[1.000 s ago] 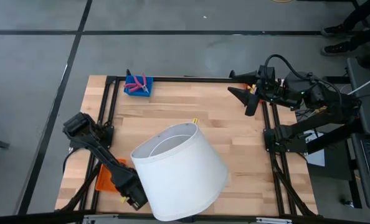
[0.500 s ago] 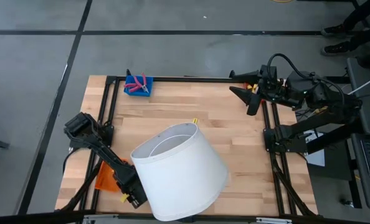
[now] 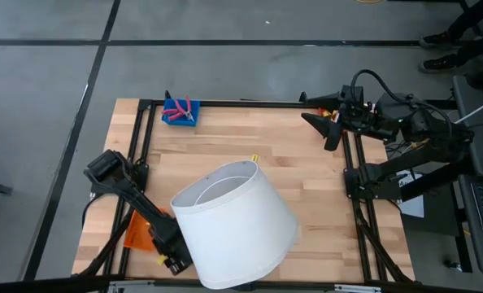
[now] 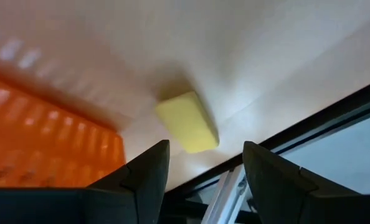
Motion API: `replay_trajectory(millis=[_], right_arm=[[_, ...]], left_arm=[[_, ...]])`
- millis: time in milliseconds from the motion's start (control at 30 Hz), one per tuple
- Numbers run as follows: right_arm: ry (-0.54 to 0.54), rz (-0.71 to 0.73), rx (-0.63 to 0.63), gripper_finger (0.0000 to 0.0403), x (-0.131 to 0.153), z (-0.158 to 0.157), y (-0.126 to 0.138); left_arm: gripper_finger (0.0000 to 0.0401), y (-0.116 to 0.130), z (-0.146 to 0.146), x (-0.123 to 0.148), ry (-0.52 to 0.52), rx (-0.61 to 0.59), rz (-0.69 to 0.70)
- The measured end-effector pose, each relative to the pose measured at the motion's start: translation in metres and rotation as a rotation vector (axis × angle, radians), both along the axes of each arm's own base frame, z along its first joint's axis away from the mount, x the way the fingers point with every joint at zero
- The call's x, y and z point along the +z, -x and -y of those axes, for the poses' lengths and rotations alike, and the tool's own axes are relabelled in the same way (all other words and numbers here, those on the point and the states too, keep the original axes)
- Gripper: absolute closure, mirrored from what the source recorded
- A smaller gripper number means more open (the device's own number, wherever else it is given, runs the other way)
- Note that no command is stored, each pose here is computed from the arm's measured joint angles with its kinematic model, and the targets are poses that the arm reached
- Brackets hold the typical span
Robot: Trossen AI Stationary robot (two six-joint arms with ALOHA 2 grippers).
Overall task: Pick & Place School Supplies
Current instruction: Put the yellow eraser into the orange basket
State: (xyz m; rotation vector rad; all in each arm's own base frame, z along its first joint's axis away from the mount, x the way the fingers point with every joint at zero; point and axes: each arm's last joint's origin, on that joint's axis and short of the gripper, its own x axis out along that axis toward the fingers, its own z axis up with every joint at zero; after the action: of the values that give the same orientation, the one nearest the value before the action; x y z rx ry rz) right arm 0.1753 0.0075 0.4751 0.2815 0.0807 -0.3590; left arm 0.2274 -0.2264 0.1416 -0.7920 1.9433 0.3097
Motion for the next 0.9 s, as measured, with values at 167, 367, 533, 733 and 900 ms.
replay_trajectory(millis=[167, 367, 533, 733, 900], right_arm=[[0.0, -0.014, 0.0, 0.0138, -0.001, 0.0, 0.0], [-0.005, -0.022, -0.001, 0.0138, -0.002, 0.0, 0.0], [-0.005, -0.021, -0.001, 0.0138, -0.002, 0.0, 0.001], [-0.004, -0.02, -0.001, 0.0138, -0.002, 0.0, 0.001], [-0.004, -0.021, -0.001, 0.0138, -0.002, 0.0, 0.001]], left_arm=[[0.0201, 0.0, 0.005, -0.014, 0.007, -0.015, -0.033], [0.0201, -0.002, 0.004, -0.021, 0.007, -0.034, -0.045], [0.021, -0.006, 0.0, -0.022, 0.019, -0.038, -0.041], [0.029, -0.009, -0.003, -0.022, 0.017, -0.026, -0.039], [0.035, -0.009, -0.003, -0.018, 0.018, -0.026, -0.028]])
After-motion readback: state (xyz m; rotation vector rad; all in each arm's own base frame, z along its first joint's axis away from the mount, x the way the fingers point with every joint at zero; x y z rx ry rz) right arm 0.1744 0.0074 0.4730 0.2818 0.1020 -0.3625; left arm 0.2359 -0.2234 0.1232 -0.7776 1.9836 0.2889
